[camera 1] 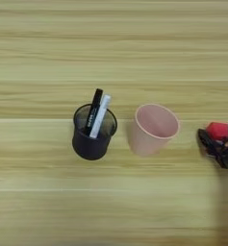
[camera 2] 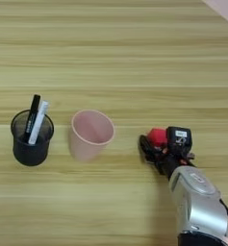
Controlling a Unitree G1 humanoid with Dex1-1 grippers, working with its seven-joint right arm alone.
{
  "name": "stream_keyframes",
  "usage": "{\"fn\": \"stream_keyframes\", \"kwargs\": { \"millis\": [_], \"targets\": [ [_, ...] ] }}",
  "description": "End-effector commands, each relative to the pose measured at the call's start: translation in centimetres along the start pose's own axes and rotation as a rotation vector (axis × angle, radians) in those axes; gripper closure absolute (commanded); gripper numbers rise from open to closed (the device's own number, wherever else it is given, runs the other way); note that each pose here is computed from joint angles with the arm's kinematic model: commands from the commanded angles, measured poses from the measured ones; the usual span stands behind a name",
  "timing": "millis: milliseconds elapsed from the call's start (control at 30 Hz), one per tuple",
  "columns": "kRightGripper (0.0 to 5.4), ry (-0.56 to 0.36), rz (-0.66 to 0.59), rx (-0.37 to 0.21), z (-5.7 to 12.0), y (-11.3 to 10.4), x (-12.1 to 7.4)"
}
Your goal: Move the objects on the table
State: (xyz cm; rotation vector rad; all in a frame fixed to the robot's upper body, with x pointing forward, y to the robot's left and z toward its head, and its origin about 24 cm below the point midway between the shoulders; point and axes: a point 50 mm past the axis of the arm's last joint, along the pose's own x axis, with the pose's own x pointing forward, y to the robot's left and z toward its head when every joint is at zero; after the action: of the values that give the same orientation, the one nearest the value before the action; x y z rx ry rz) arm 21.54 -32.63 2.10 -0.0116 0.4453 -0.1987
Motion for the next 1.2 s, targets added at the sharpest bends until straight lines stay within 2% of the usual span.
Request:
{"fn": "stream_keyframes", "kwargs": {
  "millis": [33,133,467,733,1200],
  "targets": [
    [2.63,0.050,-0.039,-0.034,-0.7,-0.8,-0.3],
    [3.03,0.050,-0.039,-0.031,-0.7,-0.9,-0.3],
    [3.06,0.049,-0.019,-0.026,-1.0,-0.3,-0.9],
    [3.06,0.057,0.064,-0.011,-1.6,1.9,-2.4],
    [3.06,0.094,0.150,-0.007,-2.7,4.6,-3.3]
  ]
}}
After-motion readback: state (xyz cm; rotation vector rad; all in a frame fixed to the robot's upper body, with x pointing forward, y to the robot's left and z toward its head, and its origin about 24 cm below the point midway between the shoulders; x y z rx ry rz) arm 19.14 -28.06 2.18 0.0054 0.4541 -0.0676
